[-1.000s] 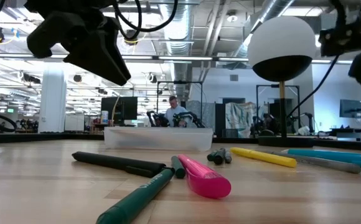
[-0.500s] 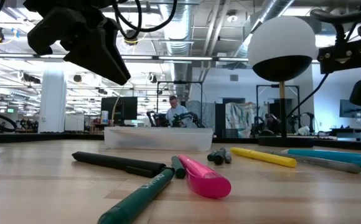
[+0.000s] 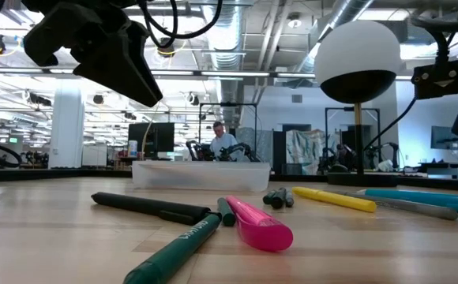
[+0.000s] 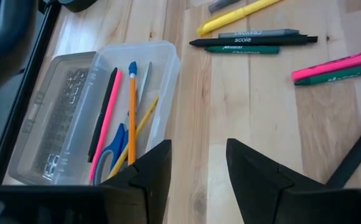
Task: Pick & place school supplies into a supply box
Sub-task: Put the green pen into the gray supply box
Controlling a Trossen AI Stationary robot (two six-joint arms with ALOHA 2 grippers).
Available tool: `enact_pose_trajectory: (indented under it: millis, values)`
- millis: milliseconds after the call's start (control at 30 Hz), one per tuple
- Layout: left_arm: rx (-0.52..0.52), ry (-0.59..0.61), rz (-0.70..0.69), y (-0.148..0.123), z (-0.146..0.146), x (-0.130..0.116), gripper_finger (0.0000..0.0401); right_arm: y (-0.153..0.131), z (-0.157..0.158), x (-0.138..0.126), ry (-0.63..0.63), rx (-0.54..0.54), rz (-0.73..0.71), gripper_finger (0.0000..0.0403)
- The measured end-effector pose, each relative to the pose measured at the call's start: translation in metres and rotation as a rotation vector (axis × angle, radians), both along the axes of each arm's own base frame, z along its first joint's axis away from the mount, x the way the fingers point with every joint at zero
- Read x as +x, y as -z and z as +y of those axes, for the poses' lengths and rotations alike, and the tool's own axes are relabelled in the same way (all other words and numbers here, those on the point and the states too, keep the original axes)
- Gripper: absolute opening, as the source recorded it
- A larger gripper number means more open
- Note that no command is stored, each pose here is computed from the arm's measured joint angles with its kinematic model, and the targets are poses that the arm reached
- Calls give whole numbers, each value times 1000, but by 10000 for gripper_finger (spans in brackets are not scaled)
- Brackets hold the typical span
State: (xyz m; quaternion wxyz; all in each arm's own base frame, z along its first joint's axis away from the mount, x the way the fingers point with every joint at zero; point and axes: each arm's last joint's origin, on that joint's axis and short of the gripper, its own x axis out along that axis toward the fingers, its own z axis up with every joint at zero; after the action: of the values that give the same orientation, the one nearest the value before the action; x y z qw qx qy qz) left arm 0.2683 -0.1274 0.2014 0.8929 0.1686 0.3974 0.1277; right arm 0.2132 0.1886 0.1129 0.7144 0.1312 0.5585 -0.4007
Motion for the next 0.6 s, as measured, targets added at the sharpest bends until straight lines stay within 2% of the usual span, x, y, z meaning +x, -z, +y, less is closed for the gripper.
enact_pose_trajectory:
  millis: [233, 433, 600]
  values:
    - [14, 0, -3, 0, 0, 0, 148, 0, 0, -7, -15, 48, -33, 85]
    - [-49, 15, 14, 1, -1, 0, 148, 0, -1, -8, -19, 63, -51, 54]
    - [-58, 6, 10, 1, -1, 0, 148, 1, 0, -8, -71, 57, -40, 24]
